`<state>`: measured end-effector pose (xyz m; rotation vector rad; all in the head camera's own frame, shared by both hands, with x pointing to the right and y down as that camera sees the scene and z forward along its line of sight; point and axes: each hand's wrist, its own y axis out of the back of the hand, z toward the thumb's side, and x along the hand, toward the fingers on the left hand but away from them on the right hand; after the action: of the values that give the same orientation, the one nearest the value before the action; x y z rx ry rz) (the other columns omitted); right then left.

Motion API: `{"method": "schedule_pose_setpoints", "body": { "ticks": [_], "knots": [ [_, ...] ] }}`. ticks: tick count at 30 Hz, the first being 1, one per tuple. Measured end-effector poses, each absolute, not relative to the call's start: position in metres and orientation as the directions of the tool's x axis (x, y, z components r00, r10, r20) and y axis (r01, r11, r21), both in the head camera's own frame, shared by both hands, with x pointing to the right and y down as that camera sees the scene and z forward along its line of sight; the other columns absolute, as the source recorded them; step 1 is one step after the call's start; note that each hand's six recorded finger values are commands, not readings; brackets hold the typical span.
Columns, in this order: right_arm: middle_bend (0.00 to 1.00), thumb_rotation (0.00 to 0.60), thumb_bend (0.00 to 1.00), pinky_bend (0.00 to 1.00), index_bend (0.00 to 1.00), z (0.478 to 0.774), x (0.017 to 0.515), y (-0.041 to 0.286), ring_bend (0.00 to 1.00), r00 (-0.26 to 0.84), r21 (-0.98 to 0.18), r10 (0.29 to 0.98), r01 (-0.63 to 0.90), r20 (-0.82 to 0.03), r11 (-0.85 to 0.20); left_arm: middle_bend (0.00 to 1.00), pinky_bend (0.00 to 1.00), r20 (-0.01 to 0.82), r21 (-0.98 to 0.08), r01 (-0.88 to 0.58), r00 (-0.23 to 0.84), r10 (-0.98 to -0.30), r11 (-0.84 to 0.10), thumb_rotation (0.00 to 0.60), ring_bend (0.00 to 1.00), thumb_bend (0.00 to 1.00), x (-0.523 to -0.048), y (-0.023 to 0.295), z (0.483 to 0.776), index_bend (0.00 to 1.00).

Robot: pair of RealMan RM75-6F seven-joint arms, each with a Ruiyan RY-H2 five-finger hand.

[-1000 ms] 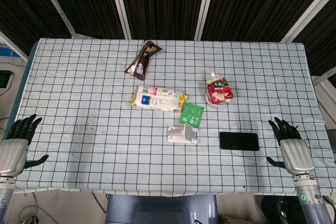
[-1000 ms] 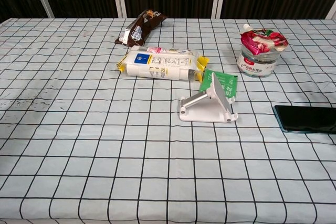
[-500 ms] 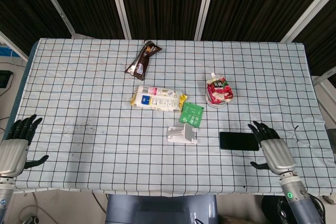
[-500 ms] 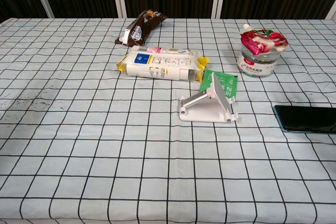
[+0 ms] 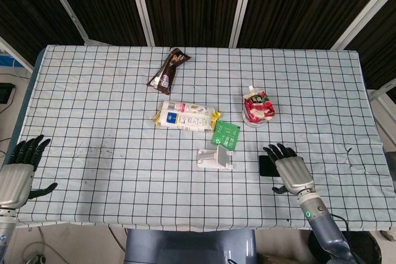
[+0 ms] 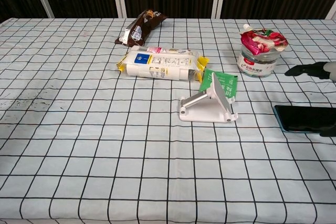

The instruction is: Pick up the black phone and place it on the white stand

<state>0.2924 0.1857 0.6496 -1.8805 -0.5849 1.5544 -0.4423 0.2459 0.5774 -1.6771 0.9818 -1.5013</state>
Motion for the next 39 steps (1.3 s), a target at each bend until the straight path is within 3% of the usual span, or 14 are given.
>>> {"method": "schedule_pose_setpoints", "body": {
  "ticks": [5, 13, 39],
  "knots": [
    [0.12, 0.600, 0.18, 0.14, 0.14, 0.663, 0.296, 0.186, 0.00, 0.182, -0.699, 0.681, -0.059, -0.709, -0.712, 0.00, 0.00, 0.483, -0.869, -0.083, 0.068, -0.873, -0.487, 0.600, 0.00, 0.00, -0.441, 0.246, 0.578, 0.00],
    [0.23, 0.600, 0.21, 0.14, 0.23, 0.679, 0.297, 0.177, 0.03, 0.149, -0.697, 0.684, -0.052, -0.714, -0.716, 0.00, 0.00, 0.490, -0.865, -0.090, 0.062, -0.870, -0.493, 0.600, 0.00, 0.00, -0.441, 0.246, 0.579, 0.00],
    [0.26, 0.600, 0.23, 0.14, 0.28, 0.705, 0.305, 0.172, 0.06, 0.064, -0.663, 0.661, -0.021, -0.748, -0.748, 0.00, 0.00, 0.497, -0.861, -0.099, 0.052, -0.866, -0.500, 0.600, 0.00, 0.00, -0.442, 0.246, 0.580, 0.00]
  ]
}}
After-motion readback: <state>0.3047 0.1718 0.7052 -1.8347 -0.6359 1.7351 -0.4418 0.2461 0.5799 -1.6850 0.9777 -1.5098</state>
